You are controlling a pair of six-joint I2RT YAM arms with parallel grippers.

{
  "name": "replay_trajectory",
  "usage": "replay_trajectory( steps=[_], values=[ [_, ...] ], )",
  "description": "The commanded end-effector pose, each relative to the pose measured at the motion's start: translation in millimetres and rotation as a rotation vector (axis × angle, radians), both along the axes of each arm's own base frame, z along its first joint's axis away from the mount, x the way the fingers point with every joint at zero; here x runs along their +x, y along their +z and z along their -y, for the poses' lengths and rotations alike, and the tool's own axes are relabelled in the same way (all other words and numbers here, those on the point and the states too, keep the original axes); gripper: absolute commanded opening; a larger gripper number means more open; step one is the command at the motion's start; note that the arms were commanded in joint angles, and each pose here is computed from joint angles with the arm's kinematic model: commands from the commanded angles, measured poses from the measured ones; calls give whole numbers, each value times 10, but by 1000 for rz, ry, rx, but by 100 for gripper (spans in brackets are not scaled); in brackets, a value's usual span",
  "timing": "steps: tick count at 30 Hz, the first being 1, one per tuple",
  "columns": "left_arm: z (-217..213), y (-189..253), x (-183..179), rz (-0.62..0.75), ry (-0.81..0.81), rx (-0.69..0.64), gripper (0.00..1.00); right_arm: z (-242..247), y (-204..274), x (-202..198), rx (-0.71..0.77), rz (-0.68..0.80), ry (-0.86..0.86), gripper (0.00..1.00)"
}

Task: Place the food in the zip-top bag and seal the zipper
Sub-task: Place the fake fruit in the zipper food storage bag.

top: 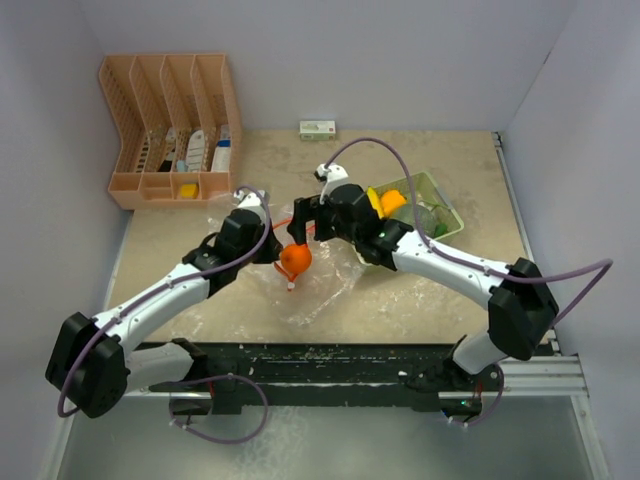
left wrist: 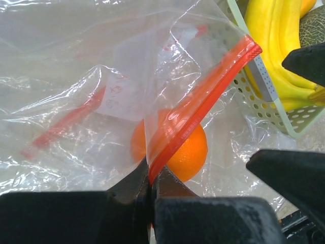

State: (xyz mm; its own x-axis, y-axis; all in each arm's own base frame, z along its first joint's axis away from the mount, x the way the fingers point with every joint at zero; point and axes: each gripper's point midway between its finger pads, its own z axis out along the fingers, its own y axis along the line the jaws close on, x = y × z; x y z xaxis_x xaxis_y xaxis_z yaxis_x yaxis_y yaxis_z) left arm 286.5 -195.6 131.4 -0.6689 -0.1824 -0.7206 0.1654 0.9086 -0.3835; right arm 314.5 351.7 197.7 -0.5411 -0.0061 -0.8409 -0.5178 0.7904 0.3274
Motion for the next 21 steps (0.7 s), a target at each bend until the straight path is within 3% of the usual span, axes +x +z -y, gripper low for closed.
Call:
replay_trajectory(
  steps=[1, 6, 10, 12, 16, 19, 21],
  values=[
    [42, 201, 42, 51, 4, -63, 0, 327, -162, 112, -22, -32, -125, 93],
    [40, 229, 34, 56, 3, -67, 0, 352, -216, 95, 16, -46, -105, 82],
    [44, 224, 37, 55, 3, -69, 0, 295, -310, 131, 25, -61, -80, 78],
    [47, 210, 34, 51, 2, -67, 0, 268, -378, 137, 37, -84, -67, 62],
    [34, 224, 30, 55, 6, -66, 0, 342, -481, 136, 3, -112, -101, 11],
    [28, 239, 34, 60, 8, -66, 0, 532, -453, 224, -71, -64, -174, 0],
    [27, 251, 40, 62, 9, -67, 0, 617, -488, 200, -121, -72, -185, 0]
  ],
)
